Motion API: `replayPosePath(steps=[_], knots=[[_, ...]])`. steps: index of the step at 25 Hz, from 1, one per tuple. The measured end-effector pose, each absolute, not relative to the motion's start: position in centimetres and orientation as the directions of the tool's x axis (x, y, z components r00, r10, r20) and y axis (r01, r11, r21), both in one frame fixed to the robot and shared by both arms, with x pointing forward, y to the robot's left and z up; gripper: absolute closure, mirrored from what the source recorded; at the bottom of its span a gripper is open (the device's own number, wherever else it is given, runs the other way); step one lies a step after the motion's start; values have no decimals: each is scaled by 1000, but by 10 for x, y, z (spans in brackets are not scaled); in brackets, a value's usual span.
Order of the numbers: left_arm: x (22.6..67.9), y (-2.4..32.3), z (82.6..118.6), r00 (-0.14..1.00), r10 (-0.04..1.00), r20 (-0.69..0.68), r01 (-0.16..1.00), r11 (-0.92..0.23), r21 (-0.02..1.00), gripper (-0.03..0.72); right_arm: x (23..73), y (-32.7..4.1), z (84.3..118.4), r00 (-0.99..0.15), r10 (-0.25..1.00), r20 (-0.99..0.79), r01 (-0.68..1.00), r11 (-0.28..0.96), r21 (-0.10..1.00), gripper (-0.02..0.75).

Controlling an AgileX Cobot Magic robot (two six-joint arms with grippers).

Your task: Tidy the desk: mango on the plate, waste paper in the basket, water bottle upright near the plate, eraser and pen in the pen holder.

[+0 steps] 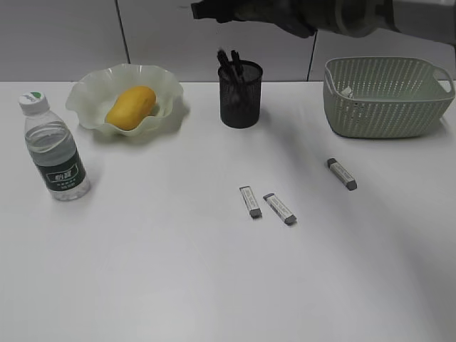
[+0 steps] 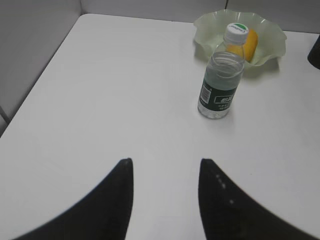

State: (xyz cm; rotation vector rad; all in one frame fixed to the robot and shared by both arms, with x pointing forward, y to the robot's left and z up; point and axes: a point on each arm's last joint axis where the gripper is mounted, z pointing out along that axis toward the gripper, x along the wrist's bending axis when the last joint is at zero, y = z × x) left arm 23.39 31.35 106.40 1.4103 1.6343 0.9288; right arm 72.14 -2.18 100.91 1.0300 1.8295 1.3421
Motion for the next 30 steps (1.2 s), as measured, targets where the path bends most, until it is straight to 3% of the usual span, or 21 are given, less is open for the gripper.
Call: replayPosePath(steps=[5, 8, 12, 17, 23, 26, 30], knots=[[234, 314, 1064, -89, 992, -91, 429, 121, 895, 367, 721, -23, 1008, -478, 877, -53, 230, 184, 956, 451], [234, 314, 1064, -89, 992, -91, 429, 121, 895, 368, 718, -29, 1012, -396, 916, -63, 309, 198, 930, 449], [234, 314, 1064, -89, 992, -91, 429, 121, 895, 368, 690, -45, 1048, -273, 947, -170, 479, 287, 830, 449], [234, 314, 1064, -89, 992, -91, 429, 121, 895, 368, 632, -60, 1105, -418, 892, -174, 649, 427, 630, 449], [234, 314, 1064, -89, 992, -91, 429, 121, 895, 368, 551, -108, 1167, -475, 862, -178, 678, 487, 550, 449], [234, 314, 1064, -89, 992, -91, 429, 121, 895, 368, 494, -148, 1160, -452, 876, -172, 725, 472, 501, 449], [235, 313, 1064, -86, 992, -92, 436, 121, 892, 368, 402, -210, 1110, -384, 913, -137, 812, 404, 421, 449]])
